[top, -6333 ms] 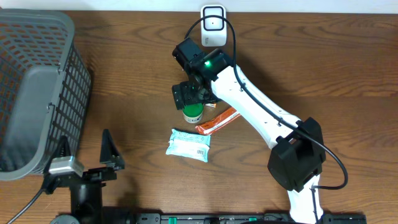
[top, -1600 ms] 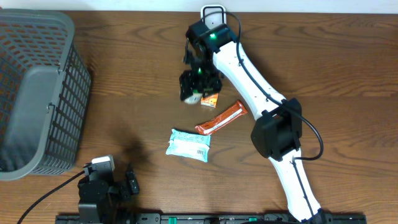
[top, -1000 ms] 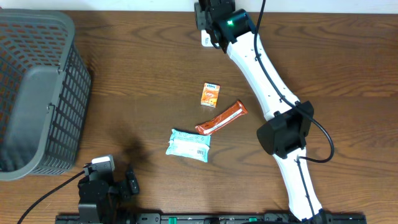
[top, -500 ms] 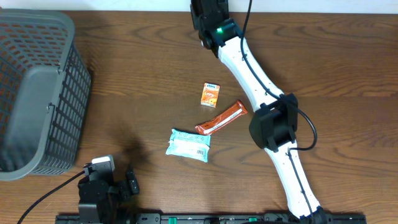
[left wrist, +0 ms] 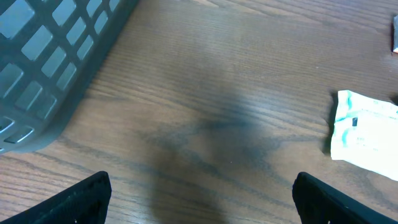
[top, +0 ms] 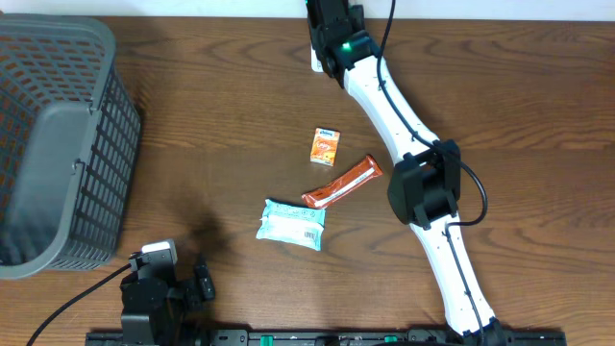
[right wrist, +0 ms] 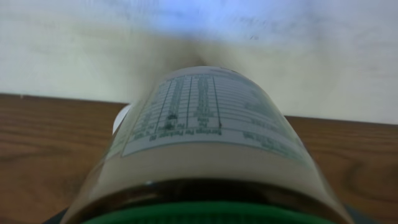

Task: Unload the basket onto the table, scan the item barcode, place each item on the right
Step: 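Raise the bottle up to the scanner with the right gripper, then carry the bottle to the right table edge and release it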

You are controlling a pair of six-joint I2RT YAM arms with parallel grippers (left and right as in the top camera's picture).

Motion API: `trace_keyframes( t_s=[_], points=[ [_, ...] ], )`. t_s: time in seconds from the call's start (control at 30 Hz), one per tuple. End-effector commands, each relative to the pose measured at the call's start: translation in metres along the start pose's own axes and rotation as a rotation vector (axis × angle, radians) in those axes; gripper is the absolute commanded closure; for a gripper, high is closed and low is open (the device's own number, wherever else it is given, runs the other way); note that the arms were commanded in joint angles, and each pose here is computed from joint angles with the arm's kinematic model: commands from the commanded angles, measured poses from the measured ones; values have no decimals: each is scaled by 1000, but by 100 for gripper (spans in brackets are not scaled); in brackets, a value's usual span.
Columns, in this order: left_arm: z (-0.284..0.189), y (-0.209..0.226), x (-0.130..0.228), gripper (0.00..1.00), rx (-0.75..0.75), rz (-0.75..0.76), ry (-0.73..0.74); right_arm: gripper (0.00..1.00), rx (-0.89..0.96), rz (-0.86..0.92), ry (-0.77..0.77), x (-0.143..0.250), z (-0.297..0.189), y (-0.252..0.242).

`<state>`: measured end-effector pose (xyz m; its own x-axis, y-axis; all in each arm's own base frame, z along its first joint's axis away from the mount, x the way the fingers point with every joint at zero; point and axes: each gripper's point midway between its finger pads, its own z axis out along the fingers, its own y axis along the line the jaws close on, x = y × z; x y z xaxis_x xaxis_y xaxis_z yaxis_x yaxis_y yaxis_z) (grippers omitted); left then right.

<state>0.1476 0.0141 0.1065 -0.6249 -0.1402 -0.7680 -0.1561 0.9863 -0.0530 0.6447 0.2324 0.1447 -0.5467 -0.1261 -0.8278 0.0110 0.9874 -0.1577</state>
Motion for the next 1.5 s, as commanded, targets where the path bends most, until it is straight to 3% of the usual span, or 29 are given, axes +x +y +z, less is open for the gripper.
trace_keyframes(
  t_s=[0.0, 0.77, 0.93, 1.07, 1.23, 1.47],
  points=[
    [0, -1, 2, 6, 8, -10, 8, 48, 18, -5, -16, -2, 4, -3],
    [0, -1, 2, 6, 8, -10, 8, 51, 26, 39, -82, -2, 23, -9],
    [0, -1, 2, 6, 8, -10, 8, 51, 49, -49, -103, -17, 7, -10],
    [0, -1, 2, 6, 8, -10, 8, 55, 199, -157, -79, -30, -21, -37],
    [0, -1, 2, 6, 8, -10, 8, 52, 386, -264, -7, -29, -39, -81],
    [0, -1, 2, 6, 7, -9, 9, 54, 594, -363, 192, 2, -41, -164]
  ],
)
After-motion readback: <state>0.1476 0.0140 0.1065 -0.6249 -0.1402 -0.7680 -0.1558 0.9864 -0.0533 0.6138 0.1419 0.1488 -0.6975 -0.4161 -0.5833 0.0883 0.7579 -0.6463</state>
